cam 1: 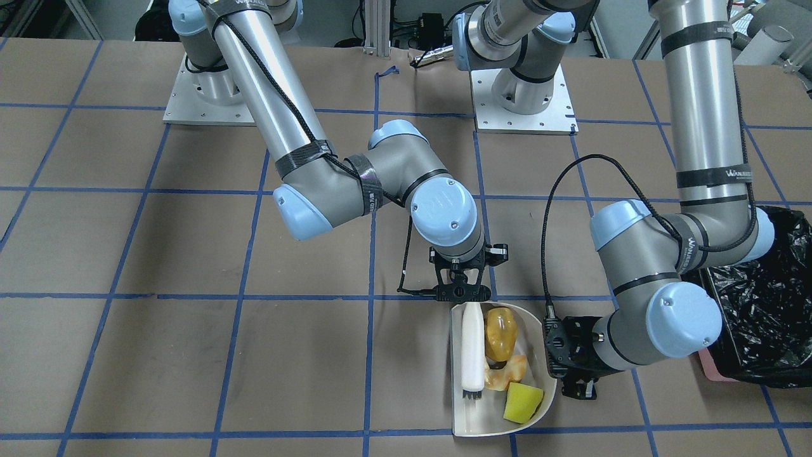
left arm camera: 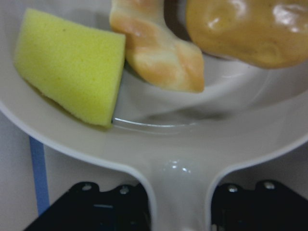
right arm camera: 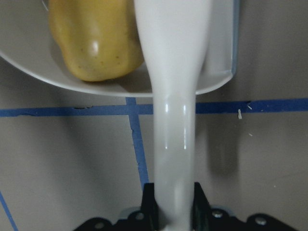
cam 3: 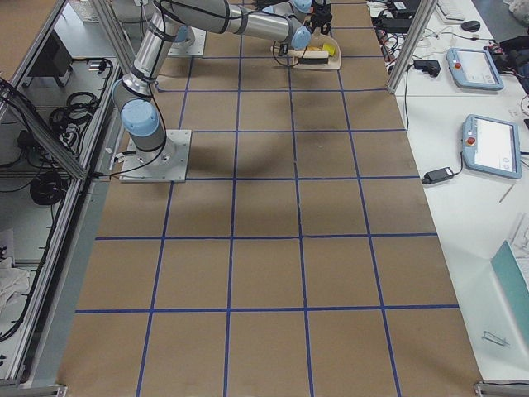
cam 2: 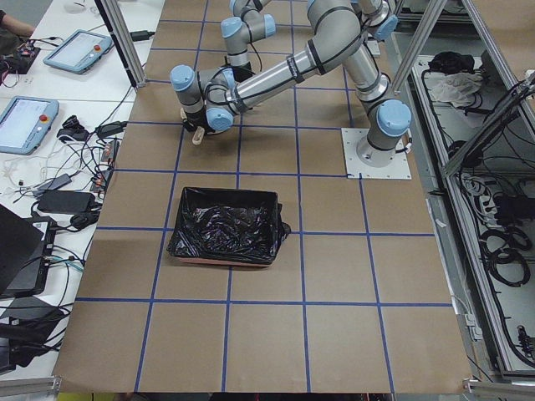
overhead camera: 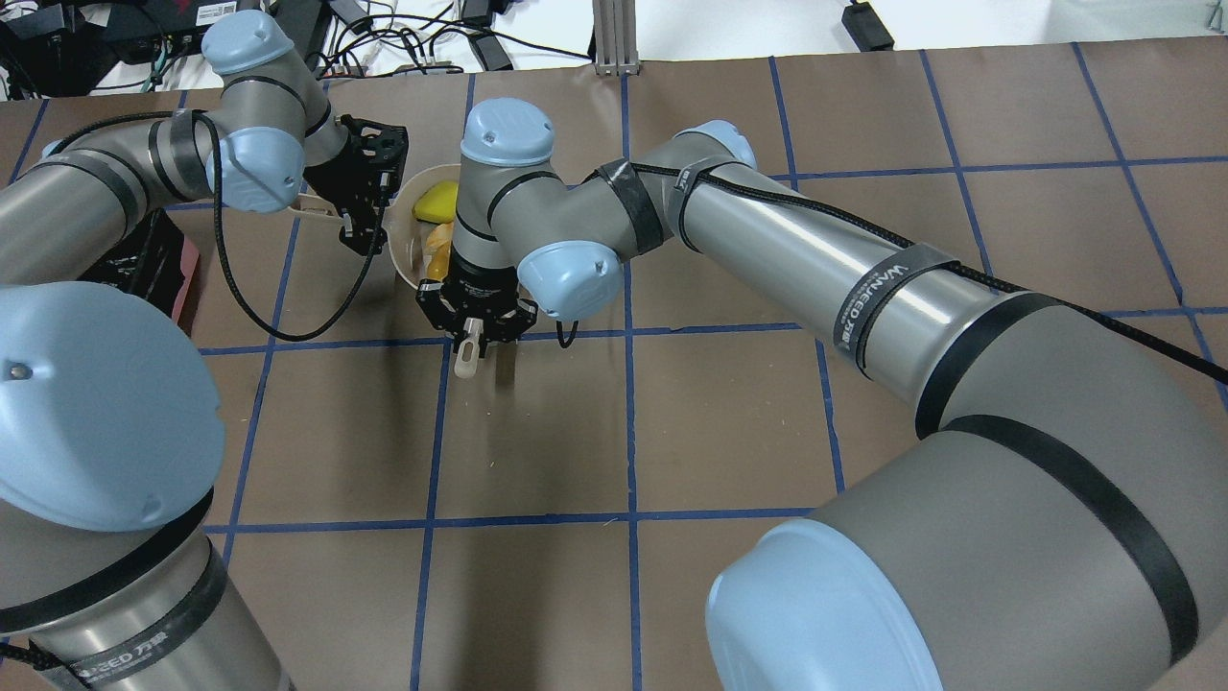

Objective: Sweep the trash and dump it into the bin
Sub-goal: 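Sweep the sponge, roll and pastry into the dustpan with the right gripper's brush, then lift the loaded dustpan with the left gripper while the right gripper withdraws the brush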

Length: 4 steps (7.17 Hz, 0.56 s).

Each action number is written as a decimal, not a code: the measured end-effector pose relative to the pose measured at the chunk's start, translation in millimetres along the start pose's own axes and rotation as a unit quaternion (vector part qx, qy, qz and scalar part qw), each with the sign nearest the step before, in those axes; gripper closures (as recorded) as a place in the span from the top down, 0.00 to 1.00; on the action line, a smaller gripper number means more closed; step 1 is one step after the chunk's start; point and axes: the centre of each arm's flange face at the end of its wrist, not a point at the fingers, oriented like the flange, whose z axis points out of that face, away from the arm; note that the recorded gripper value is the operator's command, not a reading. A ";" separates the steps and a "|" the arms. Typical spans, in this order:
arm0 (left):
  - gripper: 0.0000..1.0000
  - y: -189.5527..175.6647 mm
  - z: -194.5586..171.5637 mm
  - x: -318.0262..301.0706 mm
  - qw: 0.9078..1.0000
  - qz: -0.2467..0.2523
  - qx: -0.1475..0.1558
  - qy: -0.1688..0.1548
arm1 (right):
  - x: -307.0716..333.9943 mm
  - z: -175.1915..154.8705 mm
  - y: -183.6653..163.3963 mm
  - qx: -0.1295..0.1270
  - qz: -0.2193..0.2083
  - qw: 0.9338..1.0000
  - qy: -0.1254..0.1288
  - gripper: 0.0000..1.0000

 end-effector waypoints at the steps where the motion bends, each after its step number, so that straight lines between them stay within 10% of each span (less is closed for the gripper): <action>1: 0.05 -1.6 -0.5 0.2 1.000 0.001 -0.001 0.000 | 4.9 -6.6 -1.8 0.001 0.007 1.000 0.007 0.26; 4: 0.05 -1.0 1.2 0.0 1.000 0.000 0.000 0.001 | 34.5 -45.1 -11.5 0.002 0.041 0.999 0.036 0.26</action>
